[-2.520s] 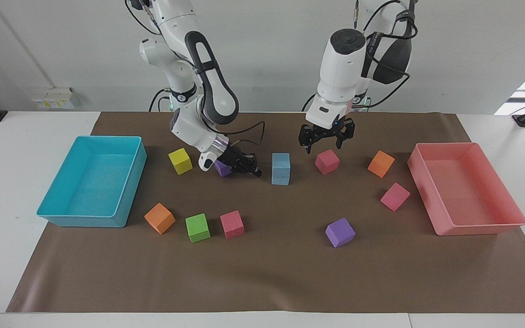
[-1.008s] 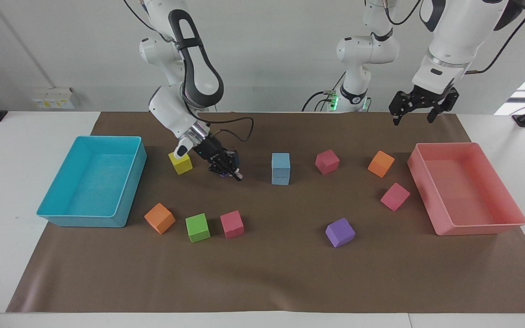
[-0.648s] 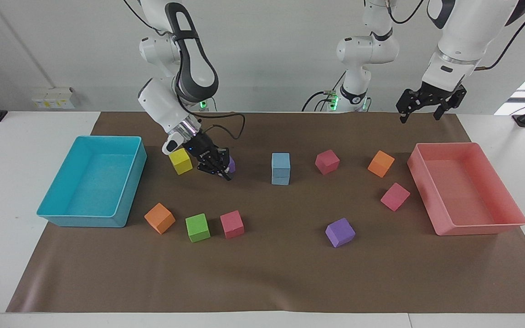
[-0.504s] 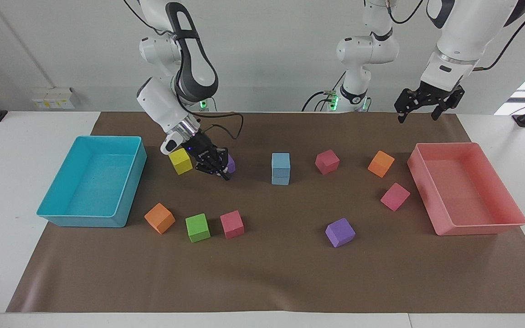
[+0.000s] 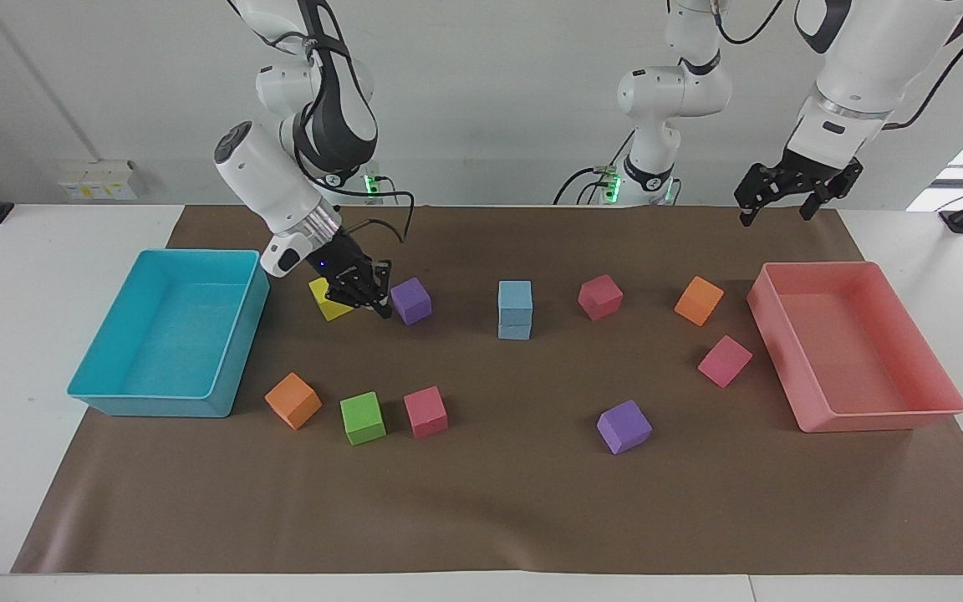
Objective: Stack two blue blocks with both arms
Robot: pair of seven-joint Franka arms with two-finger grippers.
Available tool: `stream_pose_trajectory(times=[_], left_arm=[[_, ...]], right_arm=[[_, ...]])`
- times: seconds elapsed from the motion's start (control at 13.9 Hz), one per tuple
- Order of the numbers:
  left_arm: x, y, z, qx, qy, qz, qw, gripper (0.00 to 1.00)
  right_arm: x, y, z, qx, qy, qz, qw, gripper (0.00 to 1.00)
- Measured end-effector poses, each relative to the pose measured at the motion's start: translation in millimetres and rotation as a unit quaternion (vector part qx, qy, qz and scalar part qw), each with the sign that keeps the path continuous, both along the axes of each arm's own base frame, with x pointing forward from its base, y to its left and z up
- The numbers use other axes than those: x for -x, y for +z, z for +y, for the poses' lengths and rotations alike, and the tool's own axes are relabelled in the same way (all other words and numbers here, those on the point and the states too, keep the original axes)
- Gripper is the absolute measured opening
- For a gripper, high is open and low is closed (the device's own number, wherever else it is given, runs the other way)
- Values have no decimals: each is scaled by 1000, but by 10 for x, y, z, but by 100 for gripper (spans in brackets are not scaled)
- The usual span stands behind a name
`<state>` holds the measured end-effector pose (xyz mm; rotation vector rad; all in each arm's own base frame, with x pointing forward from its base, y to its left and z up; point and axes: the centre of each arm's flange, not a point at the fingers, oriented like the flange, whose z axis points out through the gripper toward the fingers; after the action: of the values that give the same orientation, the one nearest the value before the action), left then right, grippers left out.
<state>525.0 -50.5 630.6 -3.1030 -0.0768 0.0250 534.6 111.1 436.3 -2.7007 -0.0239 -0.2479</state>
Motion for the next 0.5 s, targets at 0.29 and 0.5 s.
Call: stream_pose_trajectory(times=[0.29, 0.5], left_arm=[[1, -2, 13, 0, 1, 1, 1000, 100], [2, -2, 11, 0, 1, 1, 1000, 100]], right_arm=[[10, 526, -258, 104, 3, 51, 993, 1], [8, 892, -488, 140, -4, 87, 986, 1]])
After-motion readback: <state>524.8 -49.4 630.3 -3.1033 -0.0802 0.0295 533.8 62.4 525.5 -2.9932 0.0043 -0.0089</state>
